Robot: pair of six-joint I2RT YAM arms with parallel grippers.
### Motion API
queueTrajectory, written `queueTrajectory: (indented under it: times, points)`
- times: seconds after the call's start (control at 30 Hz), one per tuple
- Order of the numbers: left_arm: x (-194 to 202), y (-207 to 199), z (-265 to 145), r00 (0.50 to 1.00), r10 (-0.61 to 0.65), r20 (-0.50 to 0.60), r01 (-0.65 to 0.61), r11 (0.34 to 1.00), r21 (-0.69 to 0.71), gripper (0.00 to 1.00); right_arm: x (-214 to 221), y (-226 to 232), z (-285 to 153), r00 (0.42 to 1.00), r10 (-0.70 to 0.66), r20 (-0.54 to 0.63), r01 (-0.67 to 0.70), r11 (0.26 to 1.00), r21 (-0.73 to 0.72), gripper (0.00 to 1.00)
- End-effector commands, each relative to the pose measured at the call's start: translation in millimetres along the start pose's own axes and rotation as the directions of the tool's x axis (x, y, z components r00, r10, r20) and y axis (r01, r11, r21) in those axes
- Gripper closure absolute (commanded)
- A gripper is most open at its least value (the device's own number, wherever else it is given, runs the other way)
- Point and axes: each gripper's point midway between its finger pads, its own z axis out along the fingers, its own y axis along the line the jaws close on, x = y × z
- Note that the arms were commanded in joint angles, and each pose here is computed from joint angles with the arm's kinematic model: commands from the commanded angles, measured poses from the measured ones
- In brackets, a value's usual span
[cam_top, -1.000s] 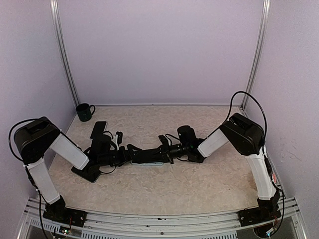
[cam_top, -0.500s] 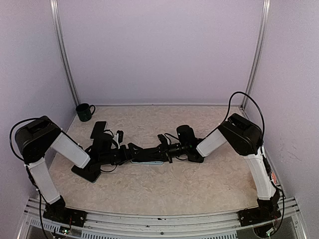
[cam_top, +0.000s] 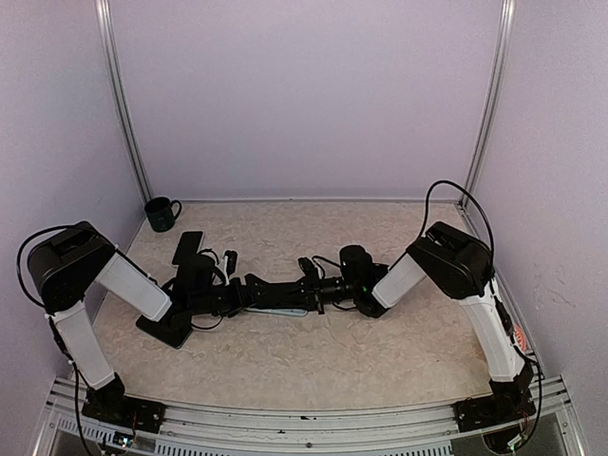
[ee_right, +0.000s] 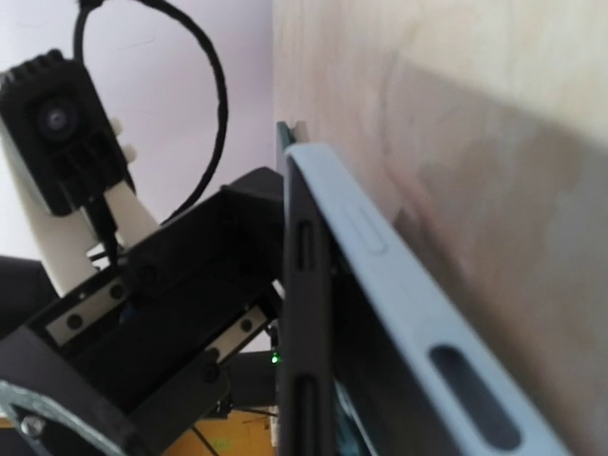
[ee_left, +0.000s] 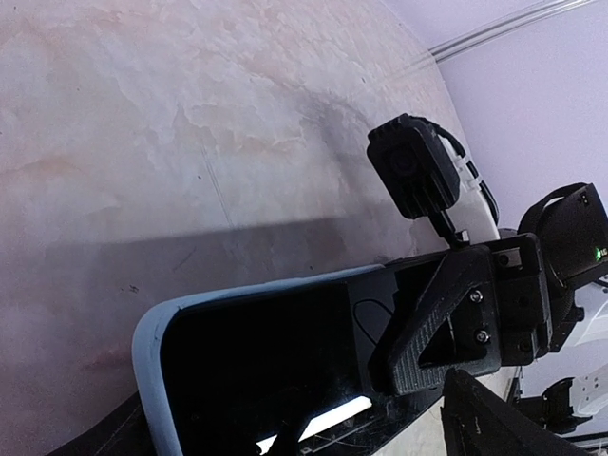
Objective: Put the phone into the phone case
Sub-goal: Install the phone into the phone case.
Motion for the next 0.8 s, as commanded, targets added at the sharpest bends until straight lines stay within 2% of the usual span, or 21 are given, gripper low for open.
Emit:
queueTrajectory:
  times: [0.0,0.17,0.53,0.77]
  points:
    - [11.9,-4.1,-8.3,0.999,-0.005,-0.050,0.006,1.000,0.019,0.07,15.5,-4.8,3.6,1.000,-0.003,-0.027,0.002,1.000,-0.030,1.00]
    - [11.9,-5.6,-10.7,0.999,-0.012,-0.053,0.014,0.999,0.040,0.09,17.6,-1.3,2.4,0.999,-0.020,-0.031,0.019,0.999,-0.040,1.00]
    - [9.8,-17.9,-19.8,0.998,-0.038,-0.042,0.043,0.989,0.144,0.29,27.0,-2.0,-2.8,0.998,-0.036,-0.045,0.033,0.998,-0.055,1.00]
    - [9.0,-23.6,-26.1,0.997,-0.064,-0.039,0.070,0.976,0.207,0.33,30.5,2.7,-6.4,0.998,-0.050,-0.048,0.047,0.997,-0.056,1.00]
